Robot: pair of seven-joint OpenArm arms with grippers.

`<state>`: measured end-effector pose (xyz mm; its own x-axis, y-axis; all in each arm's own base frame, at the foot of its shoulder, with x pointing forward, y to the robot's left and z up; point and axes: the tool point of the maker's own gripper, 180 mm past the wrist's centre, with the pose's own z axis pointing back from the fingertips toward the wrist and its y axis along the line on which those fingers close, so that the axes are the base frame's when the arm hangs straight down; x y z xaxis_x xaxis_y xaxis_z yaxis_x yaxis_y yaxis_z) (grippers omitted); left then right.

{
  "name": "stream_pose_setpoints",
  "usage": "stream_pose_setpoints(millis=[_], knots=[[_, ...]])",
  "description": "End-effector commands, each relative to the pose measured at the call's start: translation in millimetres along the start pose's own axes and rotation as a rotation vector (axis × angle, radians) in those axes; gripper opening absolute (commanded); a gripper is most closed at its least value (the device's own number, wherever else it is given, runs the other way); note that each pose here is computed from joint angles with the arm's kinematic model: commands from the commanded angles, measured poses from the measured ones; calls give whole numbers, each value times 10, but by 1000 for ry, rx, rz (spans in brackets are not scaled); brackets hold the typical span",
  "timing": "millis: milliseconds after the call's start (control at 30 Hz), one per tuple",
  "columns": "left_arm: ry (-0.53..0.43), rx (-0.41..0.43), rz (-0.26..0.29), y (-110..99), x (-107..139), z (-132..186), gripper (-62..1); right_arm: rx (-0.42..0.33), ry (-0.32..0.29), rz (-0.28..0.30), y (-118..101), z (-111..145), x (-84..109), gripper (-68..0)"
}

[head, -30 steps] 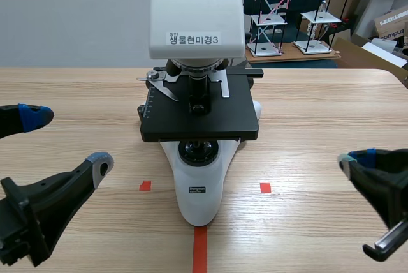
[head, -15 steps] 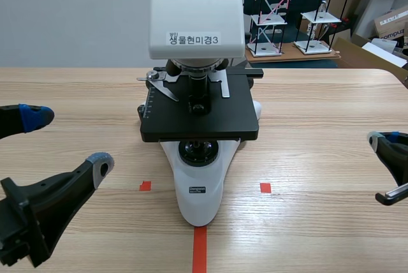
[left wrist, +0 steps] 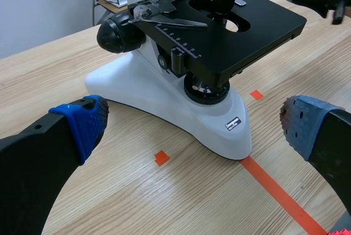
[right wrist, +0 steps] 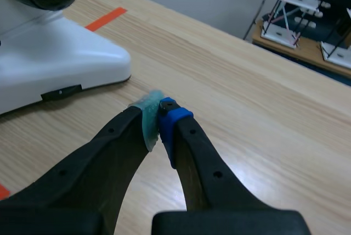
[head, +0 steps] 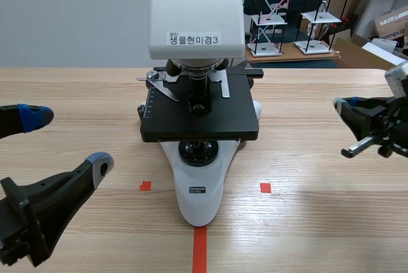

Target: Point at the fine focus knob

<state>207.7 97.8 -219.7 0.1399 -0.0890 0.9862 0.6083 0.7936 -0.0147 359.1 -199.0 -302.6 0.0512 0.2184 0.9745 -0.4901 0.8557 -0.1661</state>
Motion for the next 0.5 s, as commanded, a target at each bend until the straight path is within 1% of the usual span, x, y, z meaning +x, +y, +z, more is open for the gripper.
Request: stream_pose_setpoints(millis=[0, 100, 167, 233, 333, 467], knots=[[-26, 0, 9, -21, 70, 2, 14, 4, -71, 30, -43, -114, 235, -677], [-25, 0, 9, -21, 69, 2, 14, 22, -89, 52, -23, -261, 292, -677], [-25, 0, 9, -21, 69, 2, 14, 40, -101, 49, 3, -340, 318, -677], [-25, 0, 9, -21, 69, 2, 14, 73, -114, 49, 60, -397, 345, -677], [-24, 0, 9, -21, 67, 2, 14, 130, -116, 69, 160, -435, 350, -677], [-24, 0, 9, -21, 66, 2, 14, 155, -125, 88, 211, -435, 363, -677]])
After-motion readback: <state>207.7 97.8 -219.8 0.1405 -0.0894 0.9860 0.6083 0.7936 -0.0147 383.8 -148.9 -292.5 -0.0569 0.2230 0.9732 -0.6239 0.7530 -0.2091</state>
